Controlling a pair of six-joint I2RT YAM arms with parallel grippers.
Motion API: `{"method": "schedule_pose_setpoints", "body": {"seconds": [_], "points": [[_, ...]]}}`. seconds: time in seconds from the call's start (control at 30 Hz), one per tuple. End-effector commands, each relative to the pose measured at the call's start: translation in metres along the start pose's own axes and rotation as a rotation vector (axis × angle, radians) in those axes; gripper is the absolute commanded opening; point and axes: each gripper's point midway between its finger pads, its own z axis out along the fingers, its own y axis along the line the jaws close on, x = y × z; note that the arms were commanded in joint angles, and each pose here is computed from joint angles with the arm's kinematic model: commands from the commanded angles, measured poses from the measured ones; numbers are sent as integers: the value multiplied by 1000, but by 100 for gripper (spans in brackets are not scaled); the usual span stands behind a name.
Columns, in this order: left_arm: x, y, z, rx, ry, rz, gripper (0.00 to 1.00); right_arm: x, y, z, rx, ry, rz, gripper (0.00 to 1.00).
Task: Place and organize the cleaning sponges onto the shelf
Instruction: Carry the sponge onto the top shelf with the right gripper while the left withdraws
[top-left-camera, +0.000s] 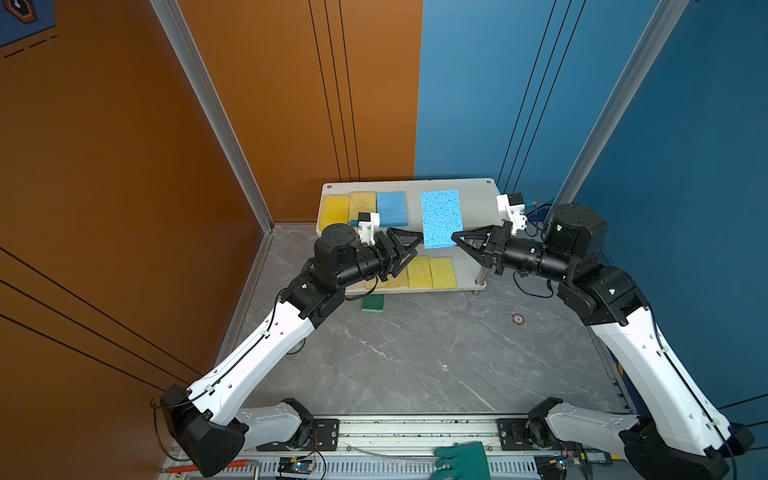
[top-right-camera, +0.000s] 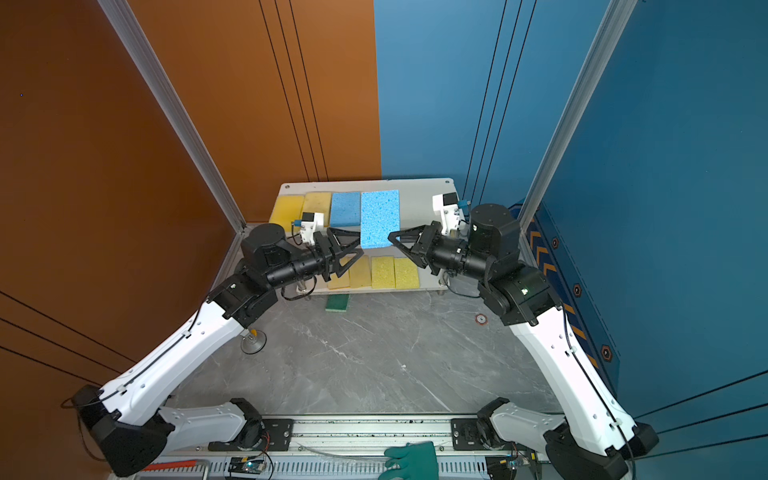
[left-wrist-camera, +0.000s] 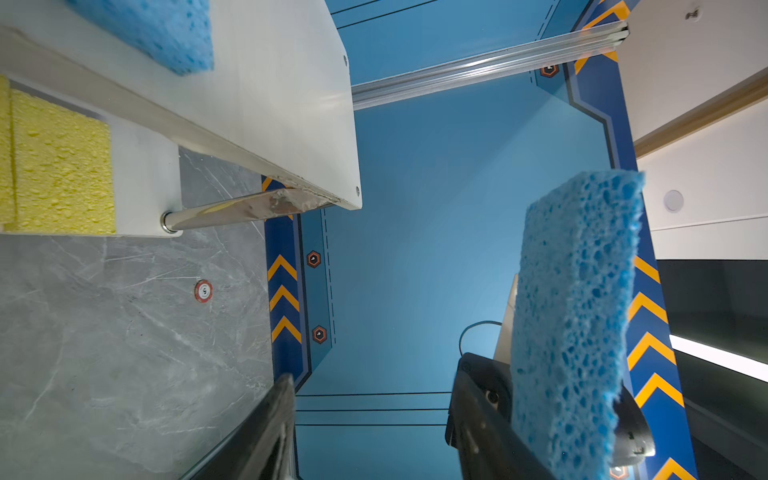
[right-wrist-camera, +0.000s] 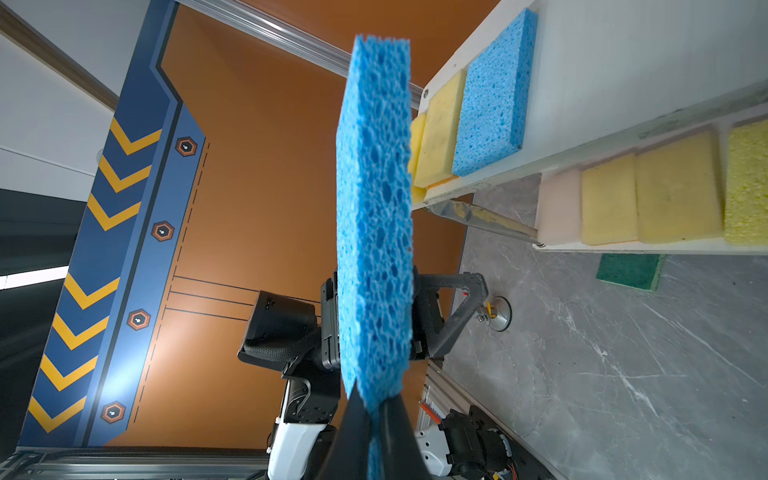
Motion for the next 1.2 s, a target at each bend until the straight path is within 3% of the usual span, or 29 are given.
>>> {"method": "schedule_pose_setpoints", "body": {"seconds": [0.0, 0.13, 0.23, 0.5, 0.73, 0.93, 1.17], "points": [[1, 2, -5, -84, 21, 36, 61, -2, 10, 0, -16, 23, -22, 7], [5, 27, -2, -161, 9, 24, 63, -25, 2, -1, 10, -38, -16, 6], [14, 40, 7, -129, -18, -23, 63, -42, -3, 0, 22, -63, -20, 6], [39, 32, 15, -69, 77, 70, 67, -67, -21, 17, 64, -78, -37, 7], [72, 89, -18, -162, 115, 132, 69, -72, -36, 25, 98, -77, -18, 7], [88, 156, -57, -274, 107, 120, 70, -73, -40, 31, 111, -62, -5, 7], [91, 199, -89, -321, 52, 76, 71, -82, -49, 46, 130, -44, 2, 7]]}}
